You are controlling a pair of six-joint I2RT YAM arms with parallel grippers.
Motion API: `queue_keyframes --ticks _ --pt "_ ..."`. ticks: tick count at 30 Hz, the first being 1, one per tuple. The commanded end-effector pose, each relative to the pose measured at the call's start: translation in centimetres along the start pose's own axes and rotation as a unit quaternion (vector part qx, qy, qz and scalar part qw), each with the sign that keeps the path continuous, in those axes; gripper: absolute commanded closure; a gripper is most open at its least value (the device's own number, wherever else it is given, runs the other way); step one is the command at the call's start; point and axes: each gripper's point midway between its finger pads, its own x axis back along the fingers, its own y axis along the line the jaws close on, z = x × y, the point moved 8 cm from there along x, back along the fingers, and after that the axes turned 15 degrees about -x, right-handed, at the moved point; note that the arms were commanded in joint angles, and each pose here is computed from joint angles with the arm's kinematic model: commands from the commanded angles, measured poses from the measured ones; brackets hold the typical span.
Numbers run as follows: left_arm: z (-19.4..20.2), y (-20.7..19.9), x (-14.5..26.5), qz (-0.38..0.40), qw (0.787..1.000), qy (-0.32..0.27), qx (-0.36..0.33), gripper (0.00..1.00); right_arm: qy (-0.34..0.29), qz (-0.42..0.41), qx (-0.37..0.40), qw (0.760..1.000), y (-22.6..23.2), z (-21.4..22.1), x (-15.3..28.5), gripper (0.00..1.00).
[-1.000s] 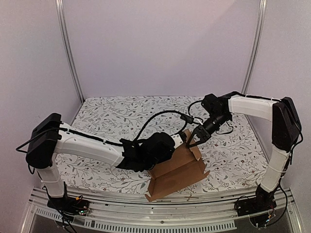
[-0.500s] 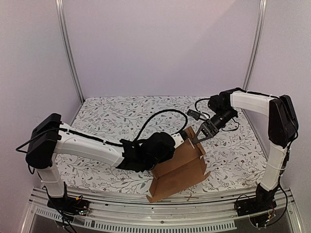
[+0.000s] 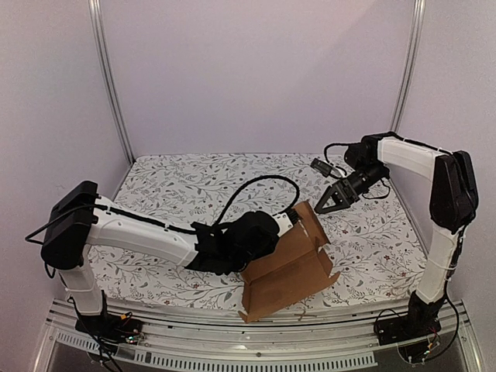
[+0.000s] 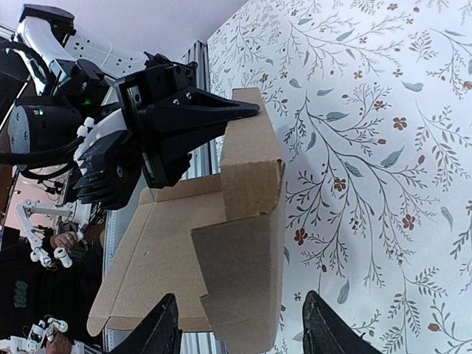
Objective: Fold the paper box
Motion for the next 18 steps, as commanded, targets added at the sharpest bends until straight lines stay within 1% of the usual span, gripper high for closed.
queue_keyframes --ticks 1,6,9,12,18 --pt "0.0 -0.1 0.8 0.0 1.0 -0.003 -0.01 1.0 -0.022 -0.01 -0.065 0.998 -1.3 0.2 2.3 0.47" --pt "0.0 0.0 0.9 -0.002 1.0 -0.003 -0.013 1.0 -0.026 -0.012 -0.097 0.995 -3.8 0.3 2.0 0.53" --pt "0.0 0.0 0.9 -0.003 1.0 -0.001 -0.014 1.0 -0.012 -0.006 -0.105 0.994 -4.4 0.8 0.9 0.53" --pt "-0.1 0.0 0.9 -0.002 1.0 0.0 -0.015 1.0 0.006 -0.001 -0.104 0.995 -4.2 1.2 -0.3 0.56" --pt "-0.2 -0.3 0.5 0.001 1.0 0.007 -0.019 1.0 0.025 -0.047 -0.09 0.995 -2.3 1.8 -1.0 0.57"
